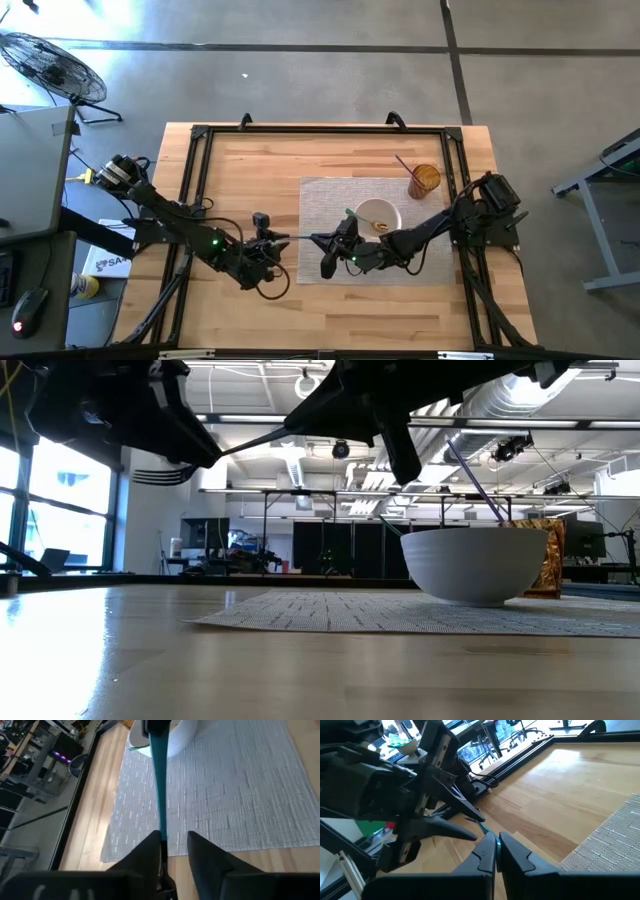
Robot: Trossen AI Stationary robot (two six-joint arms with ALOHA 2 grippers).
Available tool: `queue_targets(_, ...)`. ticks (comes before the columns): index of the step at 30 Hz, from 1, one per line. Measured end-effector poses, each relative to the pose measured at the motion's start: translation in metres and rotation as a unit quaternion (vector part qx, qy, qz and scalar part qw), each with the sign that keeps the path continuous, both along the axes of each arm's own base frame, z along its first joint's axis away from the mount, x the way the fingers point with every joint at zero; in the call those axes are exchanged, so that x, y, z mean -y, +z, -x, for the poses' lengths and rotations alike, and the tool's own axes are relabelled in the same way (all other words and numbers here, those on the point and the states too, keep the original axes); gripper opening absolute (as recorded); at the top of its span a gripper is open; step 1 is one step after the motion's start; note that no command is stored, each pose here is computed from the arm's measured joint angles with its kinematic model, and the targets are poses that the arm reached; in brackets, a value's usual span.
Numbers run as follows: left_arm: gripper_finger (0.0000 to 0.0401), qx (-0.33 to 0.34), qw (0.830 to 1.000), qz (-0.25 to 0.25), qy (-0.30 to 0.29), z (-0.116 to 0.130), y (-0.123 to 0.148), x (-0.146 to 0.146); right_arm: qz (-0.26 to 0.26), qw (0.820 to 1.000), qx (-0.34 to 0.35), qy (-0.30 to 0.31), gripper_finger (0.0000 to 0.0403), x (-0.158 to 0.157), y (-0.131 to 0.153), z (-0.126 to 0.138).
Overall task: Pick & Place Utensil
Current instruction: Put the blue fork into the white bowl on the gray mat
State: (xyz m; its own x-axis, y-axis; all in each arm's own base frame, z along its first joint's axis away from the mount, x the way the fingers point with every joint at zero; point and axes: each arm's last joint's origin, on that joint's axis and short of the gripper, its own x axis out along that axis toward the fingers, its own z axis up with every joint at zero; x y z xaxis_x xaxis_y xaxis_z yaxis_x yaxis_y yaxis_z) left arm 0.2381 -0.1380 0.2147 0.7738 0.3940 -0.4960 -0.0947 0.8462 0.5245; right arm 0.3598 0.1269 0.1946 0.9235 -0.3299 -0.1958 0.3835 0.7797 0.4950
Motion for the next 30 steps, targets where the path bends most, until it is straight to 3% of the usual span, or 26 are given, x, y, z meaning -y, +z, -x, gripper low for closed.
queue_targets(6, 0.0136, 0.017, 1.000, 0.002, -0.025, 0.015, 0.011, 0.011, 0.003, 1.000, 0.001, -0.008, 0.0004, -0.005, 0.004, 0.005)
queue_targets(10, 0.0147, 0.028, 0.998, 0.013, -0.054, 0.033, 0.022, 0.020, 0.019, 0.999, -0.003, -0.029, 0.0003, -0.015, 0.021, 0.021)
queue_targets(20, 0.0147, 0.048, 0.992, 0.062, -0.096, 0.063, 0.035, 0.036, 0.013, 0.995, -0.050, -0.087, 0.0003, -0.037, 0.058, 0.101)
queue_targets(30, 0.0147, 0.037, 0.990, 0.076, -0.110, 0.064, 0.035, 0.037, -0.007, 0.991, -0.121, -0.055, 0.0003, -0.022, 0.079, 0.156)
